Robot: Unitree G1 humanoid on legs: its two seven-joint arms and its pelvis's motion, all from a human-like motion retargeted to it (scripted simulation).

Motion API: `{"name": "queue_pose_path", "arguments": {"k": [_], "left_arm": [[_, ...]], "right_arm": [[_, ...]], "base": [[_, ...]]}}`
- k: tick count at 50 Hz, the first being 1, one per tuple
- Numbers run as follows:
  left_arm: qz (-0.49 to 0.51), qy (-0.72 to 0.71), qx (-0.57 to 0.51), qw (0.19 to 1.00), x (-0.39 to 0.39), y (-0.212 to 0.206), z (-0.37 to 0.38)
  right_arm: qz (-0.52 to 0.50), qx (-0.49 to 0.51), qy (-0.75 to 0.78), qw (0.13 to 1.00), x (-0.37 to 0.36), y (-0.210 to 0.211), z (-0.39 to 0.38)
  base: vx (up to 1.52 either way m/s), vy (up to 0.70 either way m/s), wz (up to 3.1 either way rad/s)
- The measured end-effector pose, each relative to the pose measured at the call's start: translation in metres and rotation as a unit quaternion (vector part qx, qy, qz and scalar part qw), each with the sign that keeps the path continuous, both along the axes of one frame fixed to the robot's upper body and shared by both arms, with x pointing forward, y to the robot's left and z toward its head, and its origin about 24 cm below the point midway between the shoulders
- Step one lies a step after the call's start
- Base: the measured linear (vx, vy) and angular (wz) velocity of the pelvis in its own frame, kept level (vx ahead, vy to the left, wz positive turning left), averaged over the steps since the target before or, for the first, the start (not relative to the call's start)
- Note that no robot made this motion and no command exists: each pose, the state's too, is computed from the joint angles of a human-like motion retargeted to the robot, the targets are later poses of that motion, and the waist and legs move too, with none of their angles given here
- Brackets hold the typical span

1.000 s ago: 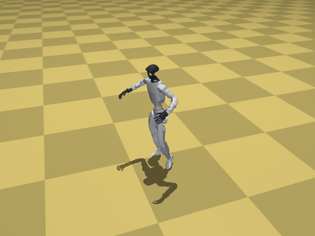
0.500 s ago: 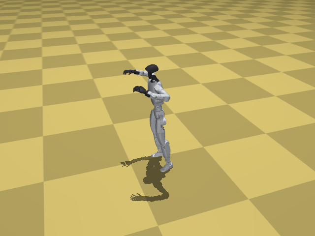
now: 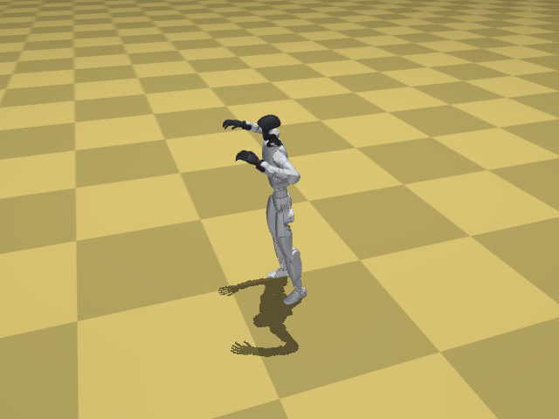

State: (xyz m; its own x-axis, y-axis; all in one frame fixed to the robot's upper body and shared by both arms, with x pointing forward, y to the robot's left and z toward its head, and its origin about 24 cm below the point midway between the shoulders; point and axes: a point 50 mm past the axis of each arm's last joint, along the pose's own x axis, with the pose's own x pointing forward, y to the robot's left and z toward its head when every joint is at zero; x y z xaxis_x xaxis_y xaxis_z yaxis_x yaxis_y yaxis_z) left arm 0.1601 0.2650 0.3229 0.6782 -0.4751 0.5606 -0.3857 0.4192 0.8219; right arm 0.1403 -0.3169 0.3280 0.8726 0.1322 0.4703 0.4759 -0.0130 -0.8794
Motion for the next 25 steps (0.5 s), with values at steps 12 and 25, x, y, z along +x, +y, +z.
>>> {"name": "queue_pose_path", "arguments": {"k": [12,25], "left_arm": [[0.016,0.0,0.014,1.0,0.0007,0.0026,0.0004],[0.032,-0.001,0.01,0.999,-0.0013,0.0081,-0.0011]], "right_arm": [[-0.006,0.002,-0.003,1.0,-0.0012,-0.0026,-0.0001],[-0.022,0.005,-0.013,1.0,-0.0034,-0.0098,-0.0001]], "base": [[0.0,0.0,0.0],[0.03,0.02,0.04]]}}
